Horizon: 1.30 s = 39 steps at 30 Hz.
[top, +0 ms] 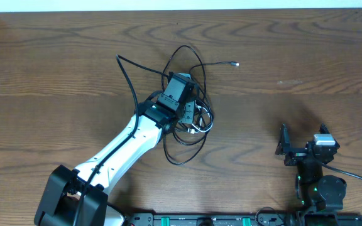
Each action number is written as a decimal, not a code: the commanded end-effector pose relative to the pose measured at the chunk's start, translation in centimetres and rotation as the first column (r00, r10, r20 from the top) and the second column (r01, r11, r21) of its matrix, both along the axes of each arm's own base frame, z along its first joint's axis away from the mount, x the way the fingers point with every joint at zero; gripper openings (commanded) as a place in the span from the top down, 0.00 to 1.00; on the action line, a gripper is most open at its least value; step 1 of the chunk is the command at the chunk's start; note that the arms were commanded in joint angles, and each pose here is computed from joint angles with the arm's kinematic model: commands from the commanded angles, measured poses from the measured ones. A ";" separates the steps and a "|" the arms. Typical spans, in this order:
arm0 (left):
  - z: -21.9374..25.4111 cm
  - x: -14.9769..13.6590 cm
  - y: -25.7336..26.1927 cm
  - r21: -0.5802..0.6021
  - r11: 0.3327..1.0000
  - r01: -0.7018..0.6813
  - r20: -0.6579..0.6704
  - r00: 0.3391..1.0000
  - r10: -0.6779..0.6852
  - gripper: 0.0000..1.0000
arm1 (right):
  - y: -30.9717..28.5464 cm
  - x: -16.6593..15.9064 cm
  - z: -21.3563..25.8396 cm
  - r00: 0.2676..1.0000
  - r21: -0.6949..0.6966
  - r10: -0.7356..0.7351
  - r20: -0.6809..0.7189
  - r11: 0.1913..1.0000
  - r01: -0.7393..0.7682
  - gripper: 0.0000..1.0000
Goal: Untangle cables
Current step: 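Lift the grasped cables with the left gripper, pulling them upward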
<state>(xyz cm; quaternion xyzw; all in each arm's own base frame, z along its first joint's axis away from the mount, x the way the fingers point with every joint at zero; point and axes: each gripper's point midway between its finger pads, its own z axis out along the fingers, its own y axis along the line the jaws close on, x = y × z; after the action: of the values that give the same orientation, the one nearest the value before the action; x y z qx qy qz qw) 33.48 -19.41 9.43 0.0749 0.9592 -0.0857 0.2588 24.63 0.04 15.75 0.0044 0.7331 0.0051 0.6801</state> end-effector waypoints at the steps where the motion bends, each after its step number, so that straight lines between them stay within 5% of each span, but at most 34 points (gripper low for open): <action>1: 0.5 0.1 -0.1 -0.008 1.000 0.000 0.006 1.000 0.000 0.92 | 0.3 0.0 -0.1 1.000 -0.011 0.013 0.000 1.000 -0.013 0.01; 14: -3.1 -1.2 -0.1 0.030 0.999 0.025 -0.112 0.993 -0.021 0.92 | 0.3 0.0 -0.1 1.000 -0.011 0.013 0.000 1.000 -0.013 0.01; 17: -4.2 -1.4 0.0 0.046 0.999 0.026 -0.140 0.990 -0.019 0.83 | 0.3 0.0 -0.1 1.000 -0.011 0.013 0.000 1.000 -0.013 0.01; 23: -4.6 -1.4 0.0 0.052 0.998 0.026 -0.150 0.989 -0.018 0.83 | 0.3 0.0 -0.1 1.000 -0.011 0.013 0.000 1.000 -0.013 0.01; 28: -4.5 -1.4 0.0 0.051 0.998 0.026 -0.145 0.989 -0.018 0.92 | 0.3 0.0 -0.1 1.000 -0.011 0.013 0.000 1.000 -0.013 0.01; 33: -1.5 -0.4 0.6 0.059 0.998 0.000 -0.048 0.999 0.003 0.92 | 0.3 0.0 -0.1 1.000 -0.011 0.013 0.000 1.000 -0.013 0.01; 39: 6.9 0.1 0.4 -0.072 0.997 0.000 0.160 0.987 0.012 0.92 | 0.3 0.0 -0.1 1.000 -0.011 0.013 0.000 1.000 -0.013 0.01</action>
<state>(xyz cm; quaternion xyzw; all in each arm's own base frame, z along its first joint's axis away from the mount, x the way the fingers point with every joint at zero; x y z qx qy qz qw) 32.89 -19.09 10.63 0.0754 0.9578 -0.0884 0.2630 24.63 0.05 15.74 0.0043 0.7332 0.0053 0.6800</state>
